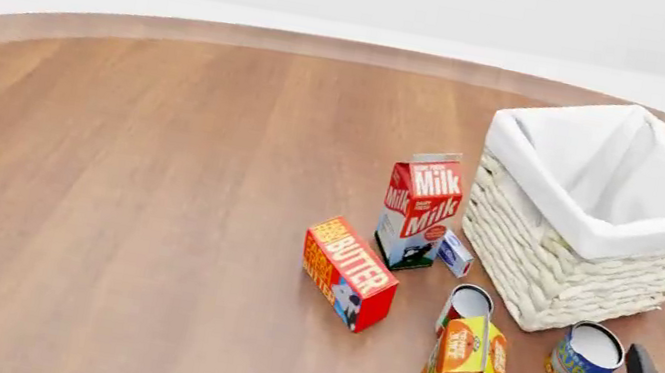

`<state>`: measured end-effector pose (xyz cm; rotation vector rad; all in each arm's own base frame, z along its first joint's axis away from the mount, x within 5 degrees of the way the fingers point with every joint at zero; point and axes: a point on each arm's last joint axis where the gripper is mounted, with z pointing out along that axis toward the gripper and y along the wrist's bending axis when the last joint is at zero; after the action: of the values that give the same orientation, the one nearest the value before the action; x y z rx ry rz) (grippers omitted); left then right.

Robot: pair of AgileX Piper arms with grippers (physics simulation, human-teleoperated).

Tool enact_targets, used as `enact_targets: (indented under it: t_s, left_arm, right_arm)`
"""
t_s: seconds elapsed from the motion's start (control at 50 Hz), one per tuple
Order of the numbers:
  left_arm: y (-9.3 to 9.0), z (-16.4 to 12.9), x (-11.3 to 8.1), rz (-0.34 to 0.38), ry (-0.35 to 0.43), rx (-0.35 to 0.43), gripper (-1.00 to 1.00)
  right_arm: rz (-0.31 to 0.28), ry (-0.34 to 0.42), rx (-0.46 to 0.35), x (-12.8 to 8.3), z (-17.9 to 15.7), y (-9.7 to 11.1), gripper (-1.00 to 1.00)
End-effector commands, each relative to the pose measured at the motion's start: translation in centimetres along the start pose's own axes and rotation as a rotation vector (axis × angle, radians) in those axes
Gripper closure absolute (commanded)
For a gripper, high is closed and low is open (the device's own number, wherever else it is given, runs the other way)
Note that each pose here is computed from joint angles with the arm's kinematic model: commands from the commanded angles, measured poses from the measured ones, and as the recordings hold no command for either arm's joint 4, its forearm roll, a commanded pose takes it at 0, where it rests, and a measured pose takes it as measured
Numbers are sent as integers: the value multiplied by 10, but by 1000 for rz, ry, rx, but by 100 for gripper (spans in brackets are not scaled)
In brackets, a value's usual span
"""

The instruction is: Pick up the alphabet soup, and put it in the basket.

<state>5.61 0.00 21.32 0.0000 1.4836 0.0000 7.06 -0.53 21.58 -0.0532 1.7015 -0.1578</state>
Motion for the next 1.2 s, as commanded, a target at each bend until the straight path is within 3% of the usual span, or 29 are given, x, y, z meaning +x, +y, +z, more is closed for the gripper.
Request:
enact_targets:
  t_s: [0.02, 0.44, 1.2]
  left_arm:
    - [0, 0, 0, 0, 0, 0, -100]
    - [0, 0, 0, 0, 0, 0, -100]
    - [0, 0, 0, 0, 0, 0, -100]
  right_arm:
    - [6, 29, 11, 7, 7, 0, -100]
    - [43, 77, -5, 19, 27, 2, -100]
    - [47, 139, 3, 26, 47, 1, -100]
